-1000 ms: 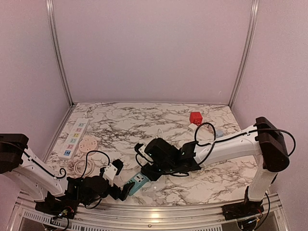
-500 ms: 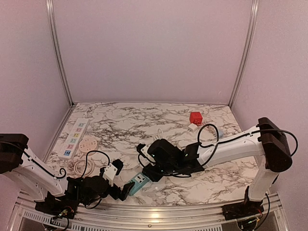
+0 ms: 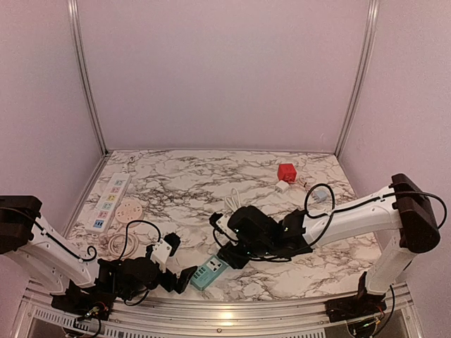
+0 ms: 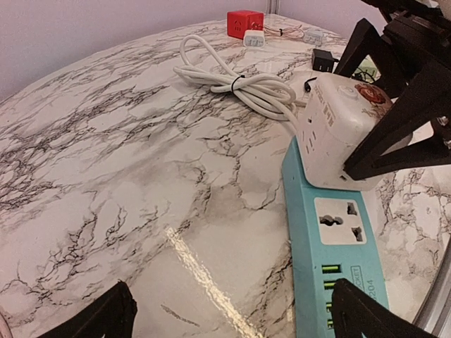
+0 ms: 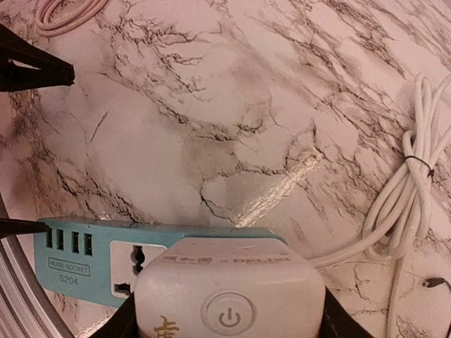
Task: Insert the plug
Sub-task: Insert the plug into the socket slot.
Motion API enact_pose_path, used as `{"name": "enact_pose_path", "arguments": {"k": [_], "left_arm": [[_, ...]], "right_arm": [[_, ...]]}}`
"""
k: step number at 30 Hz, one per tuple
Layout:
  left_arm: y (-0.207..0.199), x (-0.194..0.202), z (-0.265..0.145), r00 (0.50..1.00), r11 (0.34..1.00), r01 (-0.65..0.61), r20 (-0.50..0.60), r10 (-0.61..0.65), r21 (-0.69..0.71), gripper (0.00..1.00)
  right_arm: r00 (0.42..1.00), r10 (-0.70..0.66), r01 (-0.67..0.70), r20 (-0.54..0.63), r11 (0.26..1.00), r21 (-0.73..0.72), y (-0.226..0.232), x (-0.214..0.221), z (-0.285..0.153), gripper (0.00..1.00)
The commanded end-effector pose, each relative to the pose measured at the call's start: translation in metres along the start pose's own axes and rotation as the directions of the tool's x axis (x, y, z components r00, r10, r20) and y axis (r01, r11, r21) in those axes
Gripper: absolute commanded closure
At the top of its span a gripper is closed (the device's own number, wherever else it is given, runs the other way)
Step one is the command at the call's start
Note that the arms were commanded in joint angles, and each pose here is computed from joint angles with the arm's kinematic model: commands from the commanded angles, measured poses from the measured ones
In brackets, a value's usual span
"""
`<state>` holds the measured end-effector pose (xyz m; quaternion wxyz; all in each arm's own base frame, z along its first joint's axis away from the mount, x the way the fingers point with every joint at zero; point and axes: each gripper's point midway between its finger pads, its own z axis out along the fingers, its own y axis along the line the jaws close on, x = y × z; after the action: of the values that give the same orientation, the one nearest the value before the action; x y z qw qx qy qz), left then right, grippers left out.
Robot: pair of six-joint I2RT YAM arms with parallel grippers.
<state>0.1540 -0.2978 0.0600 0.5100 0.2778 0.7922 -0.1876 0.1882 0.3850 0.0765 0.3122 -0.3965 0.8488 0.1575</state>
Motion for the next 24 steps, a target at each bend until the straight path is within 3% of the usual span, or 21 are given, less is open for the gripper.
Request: {"name": "enact_pose_path", "arguments": {"k": [1, 3, 4, 5, 24], "left_arm": [[0.003, 0.004, 0.0, 1.0, 1.0, -0.004, -0.005, 0.004, -0.018, 0.01], [0.002, 0.004, 0.001, 1.0, 1.0, -0.005, -0.005, 0.005, -0.019, 0.01], [0.002, 0.004, 0.001, 1.0, 1.0, -0.005, -0.006, 0.005, -0.018, 0.01], [0.001, 0.004, 0.002, 1.0, 1.0, -0.005, -0.007, 0.005, -0.015, 0.01], [-0.004, 0.011, 0.009, 0.999, 1.0, -0.023, -0.032, 0.022, -0.012, 0.01]], "right_arm": [[0.996, 0.003, -0.001, 0.095, 1.0, -0.023, 0.004, -0.024, -0.017, 0.5], [0.995, 0.0, 0.002, 0.098, 1.0, -0.028, 0.006, -0.025, -0.018, 0.49], [0.995, -0.001, 0.005, 0.103, 1.0, -0.03, 0.006, -0.026, -0.019, 0.3], [0.994, -0.003, 0.007, 0.109, 0.999, -0.034, 0.007, -0.026, -0.02, 0.25], [0.95, 0.058, -0.069, 0.305, 0.997, 0.027, -0.015, -0.054, -0.067, 0.22]]}}
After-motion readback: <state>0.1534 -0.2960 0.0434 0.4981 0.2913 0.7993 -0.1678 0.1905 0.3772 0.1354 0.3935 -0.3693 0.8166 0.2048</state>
